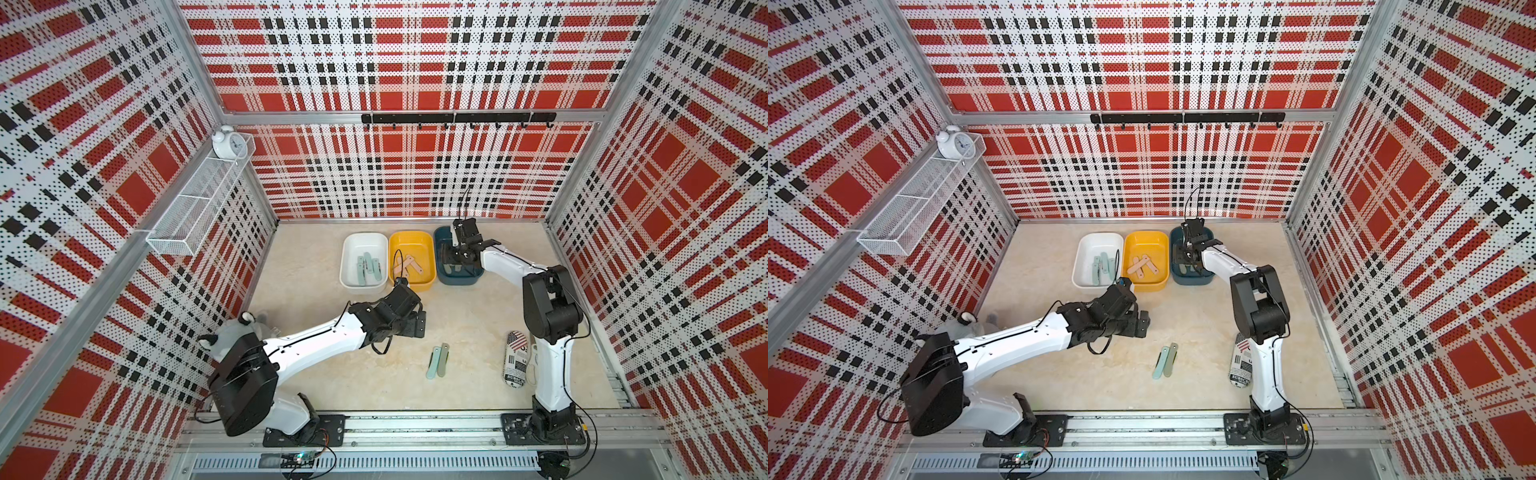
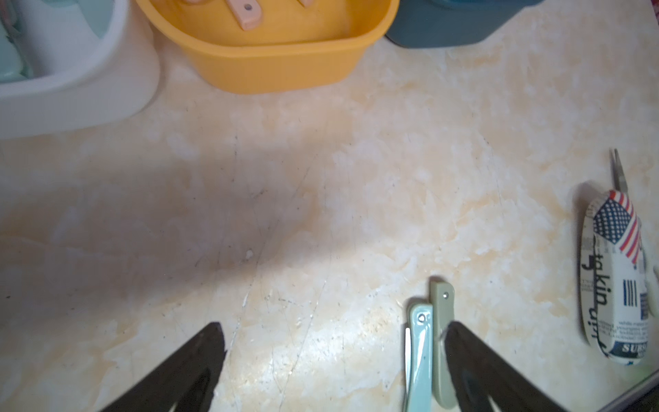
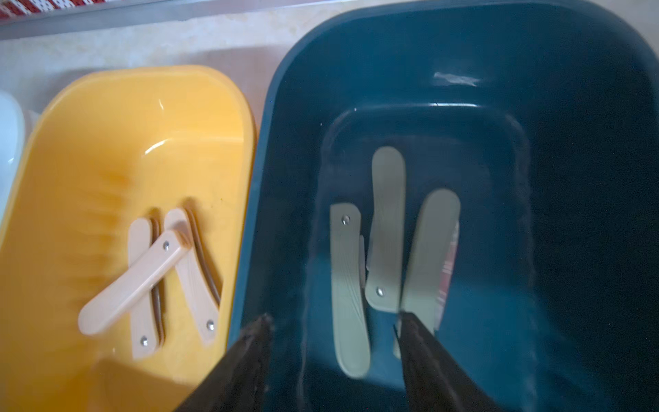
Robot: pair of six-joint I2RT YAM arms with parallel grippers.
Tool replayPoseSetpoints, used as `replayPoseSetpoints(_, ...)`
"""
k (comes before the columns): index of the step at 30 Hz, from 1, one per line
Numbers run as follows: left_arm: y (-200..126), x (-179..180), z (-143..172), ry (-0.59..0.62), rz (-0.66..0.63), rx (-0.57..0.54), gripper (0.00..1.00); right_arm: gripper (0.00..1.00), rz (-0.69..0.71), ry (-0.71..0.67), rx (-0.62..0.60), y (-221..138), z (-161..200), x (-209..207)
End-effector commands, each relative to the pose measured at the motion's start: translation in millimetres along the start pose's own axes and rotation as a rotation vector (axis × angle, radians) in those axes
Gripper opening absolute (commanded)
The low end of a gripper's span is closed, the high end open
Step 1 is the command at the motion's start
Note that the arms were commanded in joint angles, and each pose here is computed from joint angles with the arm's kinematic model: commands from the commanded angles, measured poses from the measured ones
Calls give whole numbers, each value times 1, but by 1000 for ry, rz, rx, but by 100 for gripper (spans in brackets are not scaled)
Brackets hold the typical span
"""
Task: Place the fruit knives into the storage box by color
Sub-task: Place the fruit knife in the storage box.
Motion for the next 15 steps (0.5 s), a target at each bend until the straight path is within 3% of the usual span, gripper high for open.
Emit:
replayPoseSetpoints(1, -2, -16, 31, 120, 12, 68, 98, 89, -44, -25, -69, -60, -3, 12)
replayPoseSetpoints(2, -2, -22, 43, 158, 23, 93, 98, 100, -42, -30, -67, -71, 7, 10)
replayPoseSetpoints(8, 2, -49, 111, 340, 93, 269, 98, 100, 5, -20, -14, -116, 76, -26)
replayPoseSetpoints(15, 14, -78, 142, 455, 80, 334, 99, 100, 39, -15, 31, -138, 114, -49)
Point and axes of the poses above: each gripper's point midway between its finger pads, its own y axis out along the fingers, its own x axis along the line the jaws close on, z = x × y, the point moved 3 cm from there along -y, back along the fingers, and after that the axes turned 8 degrees about y, right-handed, at the moved point
